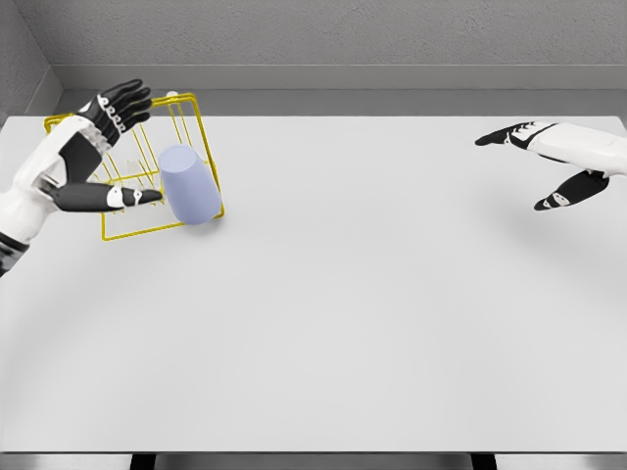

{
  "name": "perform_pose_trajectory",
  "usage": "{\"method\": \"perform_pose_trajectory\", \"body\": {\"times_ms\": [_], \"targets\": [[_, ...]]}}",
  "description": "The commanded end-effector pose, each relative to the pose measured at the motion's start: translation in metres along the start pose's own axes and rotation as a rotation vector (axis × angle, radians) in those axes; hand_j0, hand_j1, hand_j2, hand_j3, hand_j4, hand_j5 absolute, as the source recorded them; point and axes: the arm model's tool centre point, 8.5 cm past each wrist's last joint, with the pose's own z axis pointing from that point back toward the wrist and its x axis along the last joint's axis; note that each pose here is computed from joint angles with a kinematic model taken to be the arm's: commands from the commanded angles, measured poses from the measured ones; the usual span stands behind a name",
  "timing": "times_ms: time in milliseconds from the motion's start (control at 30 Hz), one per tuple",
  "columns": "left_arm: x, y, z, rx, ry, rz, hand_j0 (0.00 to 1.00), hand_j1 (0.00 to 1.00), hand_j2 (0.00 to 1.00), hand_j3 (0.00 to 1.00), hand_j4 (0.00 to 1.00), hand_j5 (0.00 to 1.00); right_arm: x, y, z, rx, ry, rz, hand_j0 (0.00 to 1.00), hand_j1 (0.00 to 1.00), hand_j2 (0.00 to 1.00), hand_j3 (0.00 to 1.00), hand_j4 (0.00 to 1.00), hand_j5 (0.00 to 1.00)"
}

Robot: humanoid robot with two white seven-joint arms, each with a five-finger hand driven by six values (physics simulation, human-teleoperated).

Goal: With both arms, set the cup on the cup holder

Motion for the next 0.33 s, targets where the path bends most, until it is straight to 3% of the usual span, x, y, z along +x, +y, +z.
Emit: {"method": "perform_pose_trajectory", "body": {"times_ms": [0,100,167,300], "targets": [[0.008,-0.001,-0.001,-0.005,-0.053,-0.012,1.0,1.0,1.0,1.0,1.0,1.0,0.0,-0.001,0.001,-0.005,0.0,-0.005,1.0,1.0,1.0,1.0,1.0,1.0],[0.003,-0.003,0.004,-0.014,-0.035,-0.008,1.0,1.0,1.0,1.0,1.0,1.0,0.0,-0.001,0.001,-0.005,0.0,-0.005,1.0,1.0,1.0,1.0,1.0,1.0],[0.003,-0.01,0.005,-0.106,-0.028,-0.014,1.0,1.0,1.0,1.0,1.0,1.0,0.0,-0.001,0.001,-0.005,0.0,-0.005,1.0,1.0,1.0,1.0,1.0,1.0],[0.002,-0.011,0.005,-0.117,-0.025,-0.014,1.0,1.0,1.0,1.0,1.0,1.0,0.0,0.0,0.001,-0.004,0.0,-0.006,1.0,1.0,1.0,1.0,1.0,1.0]]}}
